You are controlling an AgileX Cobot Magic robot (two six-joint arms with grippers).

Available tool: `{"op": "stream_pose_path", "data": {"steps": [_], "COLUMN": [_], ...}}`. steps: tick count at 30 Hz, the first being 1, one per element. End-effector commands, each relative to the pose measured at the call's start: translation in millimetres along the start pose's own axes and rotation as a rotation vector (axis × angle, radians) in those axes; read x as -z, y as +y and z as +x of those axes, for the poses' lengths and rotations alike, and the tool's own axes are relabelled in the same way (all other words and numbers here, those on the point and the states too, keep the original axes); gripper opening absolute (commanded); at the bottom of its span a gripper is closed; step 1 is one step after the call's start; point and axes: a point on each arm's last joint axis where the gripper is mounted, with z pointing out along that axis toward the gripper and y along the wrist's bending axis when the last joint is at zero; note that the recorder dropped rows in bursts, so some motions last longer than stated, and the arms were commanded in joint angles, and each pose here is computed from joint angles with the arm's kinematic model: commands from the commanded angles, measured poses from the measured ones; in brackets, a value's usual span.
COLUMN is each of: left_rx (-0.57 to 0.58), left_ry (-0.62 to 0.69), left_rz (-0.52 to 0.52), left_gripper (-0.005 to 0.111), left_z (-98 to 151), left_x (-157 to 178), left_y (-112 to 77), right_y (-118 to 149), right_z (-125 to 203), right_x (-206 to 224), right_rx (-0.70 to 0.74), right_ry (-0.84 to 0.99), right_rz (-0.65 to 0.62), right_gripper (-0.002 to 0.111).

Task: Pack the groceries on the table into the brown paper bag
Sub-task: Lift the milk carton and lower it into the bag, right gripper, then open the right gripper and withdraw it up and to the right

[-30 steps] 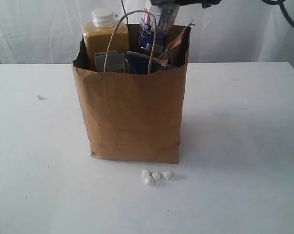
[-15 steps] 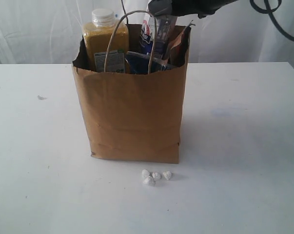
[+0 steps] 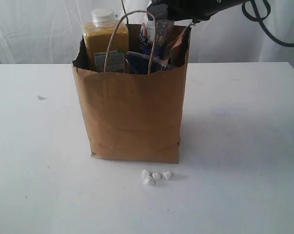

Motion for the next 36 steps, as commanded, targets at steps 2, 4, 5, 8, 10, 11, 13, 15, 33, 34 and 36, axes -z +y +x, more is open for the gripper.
{"op": "stream_pose_path", "data": {"steps": [2,4,5,8,10,11,13,15,33,34,36], "left_rx": [0.015,0.015,0.015,0.015,0.015,0.015,0.015,0.015,0.015,0.015,0.015], "left_ry": [-0.009,-0.009,-0.009,-0.009,-0.009,-0.009,-0.009,-0.009,-0.009,-0.009,-0.009], "left_rz": [0.01,0.01,0.01,0.01,0.01,0.01,0.01,0.01,0.01,0.01,0.01], "left_gripper": [0.0,0.0,0.0,0.0,0.0,0.0,0.0,0.0,0.0,0.0,0.0], "left_z": [0,0,0,0,0,0,0,0,0,0,0], "left_x": [0,0,0,0,0,0,0,0,0,0,0], "left_y": [-0.7,-0.7,-0.7,-0.7,-0.7,-0.7,-0.7,-0.7,-0.7,-0.7,-0.7], "right_y": [3,2,2,0,-1,-1,-1,-1,-3,-4,-5], "right_z": [-6,-5,-4,0,3,3,4,4,6,7,10], "right_x": [3,1,0,-6,-9,-10,-11,-11,-11,-11,-10], "right_rx": [-0.039,-0.041,-0.042,-0.048,-0.051,-0.052,-0.053,-0.053,-0.004,0.01,0.044], "right_ry": [-0.048,-0.045,-0.039,-0.013,0.005,0.007,0.009,0.009,0.031,0.045,0.077], "right_rz": [-0.021,-0.02,-0.021,-0.031,-0.037,-0.037,-0.037,-0.037,-0.014,-0.011,-0.001], "right_gripper": [0.034,0.034,0.034,0.036,0.039,0.041,0.044,0.046,0.058,0.058,0.06]}}
